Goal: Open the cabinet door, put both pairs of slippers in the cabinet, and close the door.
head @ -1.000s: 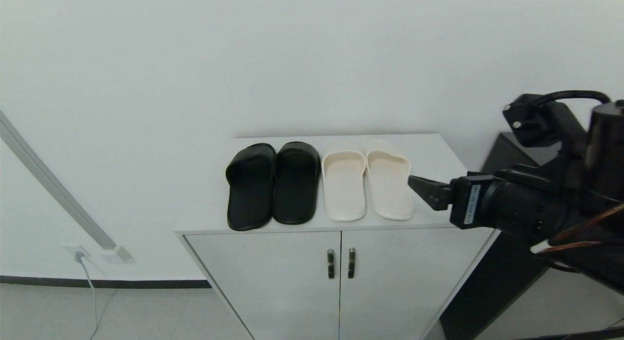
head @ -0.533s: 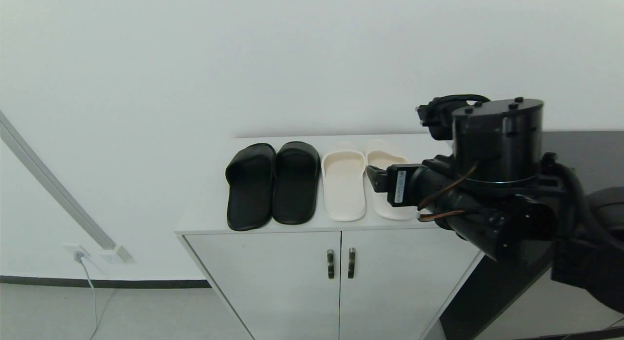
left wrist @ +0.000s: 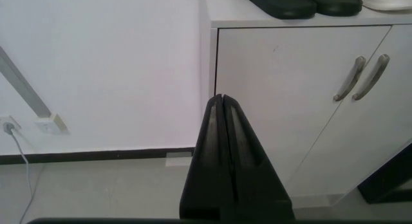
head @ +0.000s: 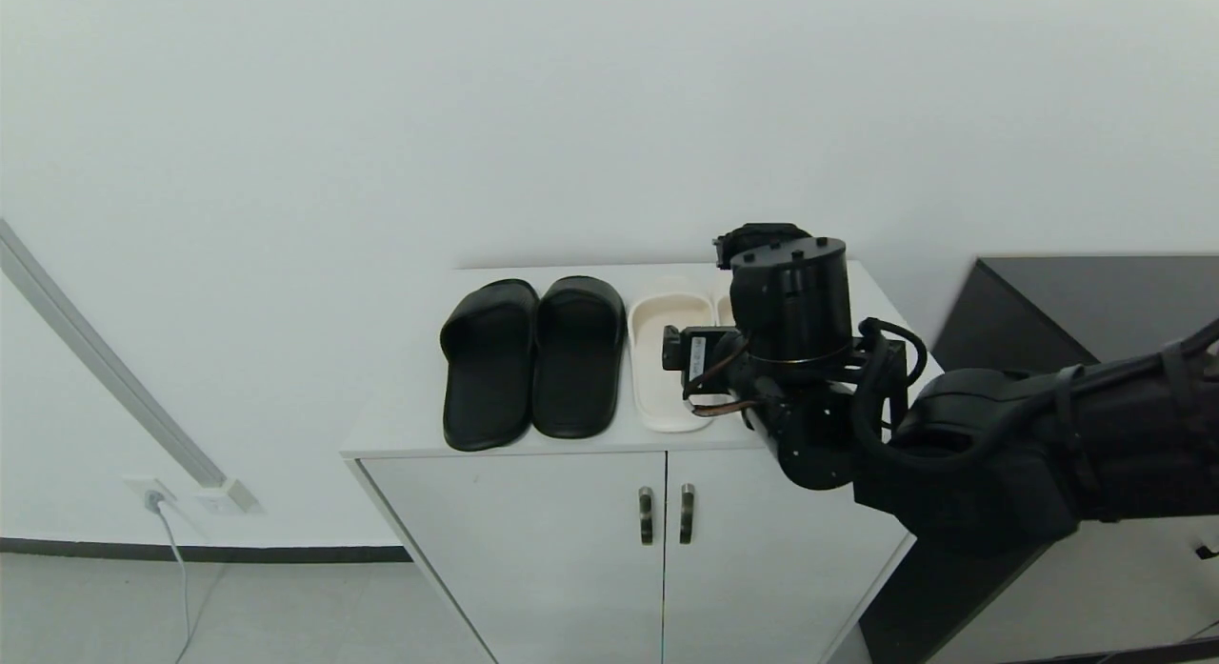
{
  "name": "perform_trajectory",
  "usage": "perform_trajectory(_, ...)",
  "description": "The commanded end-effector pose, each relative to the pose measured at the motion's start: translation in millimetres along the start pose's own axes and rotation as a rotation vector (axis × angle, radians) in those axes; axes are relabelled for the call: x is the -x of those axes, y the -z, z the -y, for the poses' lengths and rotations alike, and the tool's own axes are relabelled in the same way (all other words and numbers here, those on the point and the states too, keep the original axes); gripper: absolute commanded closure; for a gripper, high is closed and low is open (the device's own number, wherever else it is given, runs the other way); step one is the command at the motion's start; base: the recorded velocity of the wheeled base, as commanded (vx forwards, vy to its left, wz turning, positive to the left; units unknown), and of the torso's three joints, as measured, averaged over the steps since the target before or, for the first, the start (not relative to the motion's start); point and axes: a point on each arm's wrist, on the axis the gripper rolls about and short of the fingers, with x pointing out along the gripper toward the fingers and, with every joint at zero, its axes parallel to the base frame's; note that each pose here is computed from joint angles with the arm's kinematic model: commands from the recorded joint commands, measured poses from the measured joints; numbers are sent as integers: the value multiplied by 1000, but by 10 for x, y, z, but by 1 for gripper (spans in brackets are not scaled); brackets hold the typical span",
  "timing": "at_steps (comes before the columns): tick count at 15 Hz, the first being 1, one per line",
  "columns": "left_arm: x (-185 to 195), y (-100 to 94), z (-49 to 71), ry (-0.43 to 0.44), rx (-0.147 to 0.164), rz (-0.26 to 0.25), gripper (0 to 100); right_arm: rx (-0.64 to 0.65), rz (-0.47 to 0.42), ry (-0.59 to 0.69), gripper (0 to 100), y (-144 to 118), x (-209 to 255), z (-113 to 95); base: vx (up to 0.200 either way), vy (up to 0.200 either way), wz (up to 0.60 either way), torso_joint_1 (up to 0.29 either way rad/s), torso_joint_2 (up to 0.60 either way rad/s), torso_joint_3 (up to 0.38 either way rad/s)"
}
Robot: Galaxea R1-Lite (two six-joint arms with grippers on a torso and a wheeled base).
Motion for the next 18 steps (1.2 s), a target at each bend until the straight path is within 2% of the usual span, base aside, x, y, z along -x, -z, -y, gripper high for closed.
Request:
perform_trajectory(1, 0, 0, 0, -1, 0, 0, 100, 10, -11, 17, 0, 83, -144, -31, 0, 0, 0, 0, 0, 0)
perform_trajectory(9, 0, 0, 0, -1, 2, 0, 100, 20, 9, 68, 0, 122, -618, -68, 0, 0, 0, 0, 0, 0)
perform_trajectory(17, 0, 0, 0, 1, 2, 0, 100, 17, 39, 112, 0, 117, -958, -9, 0, 0, 0, 0, 0, 0)
perform_trajectory(18, 0, 0, 0, -2, 2, 0, 100, 15, 43, 116, 100, 110, -983, -1, 0, 0, 0, 0, 0, 0)
